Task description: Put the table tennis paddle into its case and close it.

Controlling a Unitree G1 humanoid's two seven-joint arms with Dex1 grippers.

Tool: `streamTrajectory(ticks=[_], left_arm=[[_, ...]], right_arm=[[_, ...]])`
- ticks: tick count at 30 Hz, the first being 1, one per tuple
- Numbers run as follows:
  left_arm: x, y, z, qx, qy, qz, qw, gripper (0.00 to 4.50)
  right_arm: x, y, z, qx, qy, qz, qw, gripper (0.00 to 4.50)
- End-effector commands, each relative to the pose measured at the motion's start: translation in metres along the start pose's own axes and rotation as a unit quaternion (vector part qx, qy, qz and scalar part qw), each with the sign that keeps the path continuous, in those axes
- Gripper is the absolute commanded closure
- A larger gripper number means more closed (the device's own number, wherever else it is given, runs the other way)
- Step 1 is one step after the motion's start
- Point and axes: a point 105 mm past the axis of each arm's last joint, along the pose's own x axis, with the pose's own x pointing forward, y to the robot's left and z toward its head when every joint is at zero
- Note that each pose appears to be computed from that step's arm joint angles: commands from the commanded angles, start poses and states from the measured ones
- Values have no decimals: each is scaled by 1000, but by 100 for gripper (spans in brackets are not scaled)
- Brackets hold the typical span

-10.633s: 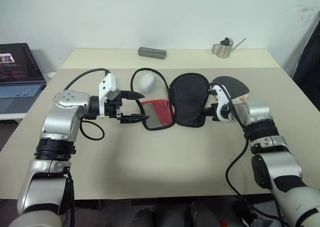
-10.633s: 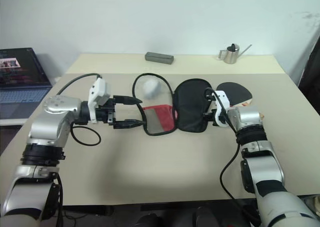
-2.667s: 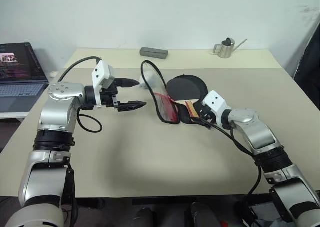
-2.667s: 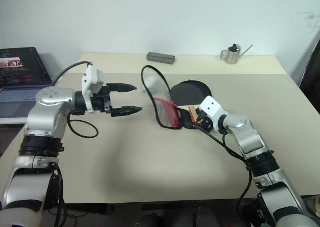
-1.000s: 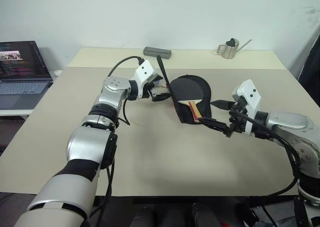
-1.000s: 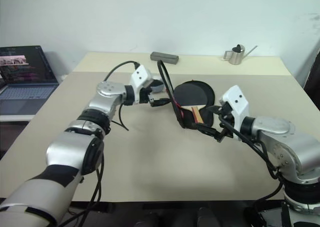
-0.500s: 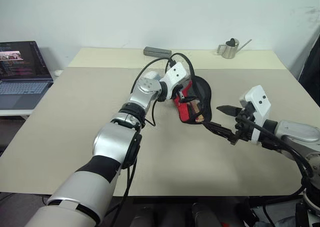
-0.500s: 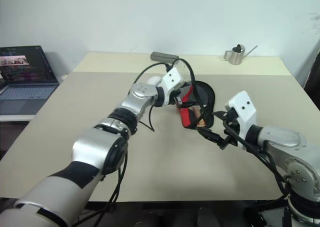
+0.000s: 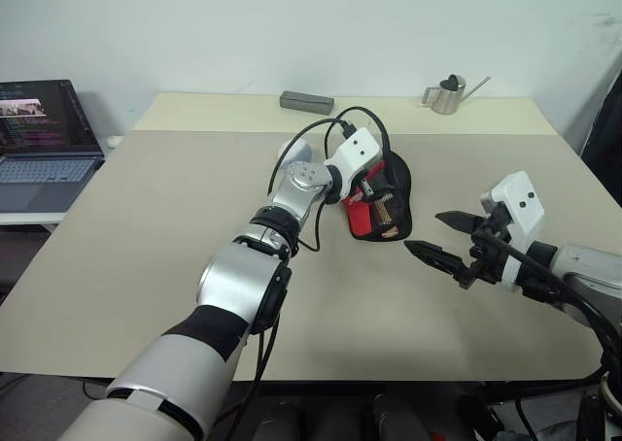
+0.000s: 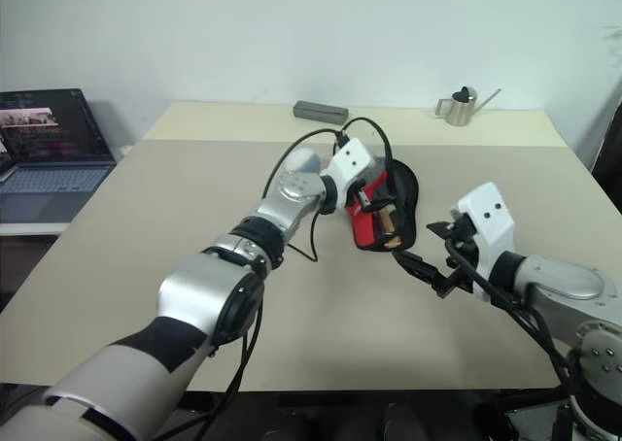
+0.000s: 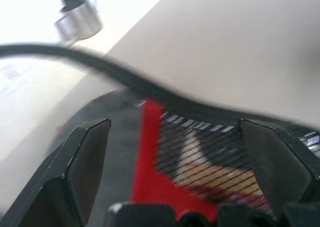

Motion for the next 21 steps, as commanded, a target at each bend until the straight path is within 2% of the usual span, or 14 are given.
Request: streamTrajectory(ticks=[1, 7, 13, 21], left_arm=[[0, 6, 0, 16, 6, 32, 999, 0], [14, -19, 3, 0, -1, 9, 1000, 0], [19, -33, 28, -63, -56, -47, 995, 0], [23, -43, 25, -89, -56, -54, 993, 0]], right_arm=[[-2, 0, 11, -6, -25, -7, 1000, 18], [1, -1, 20, -1, -38, -8, 999, 18], [3, -11, 28, 23, -59, -35, 997, 18], [14, -19, 41, 33, -75, -40, 996, 18]])
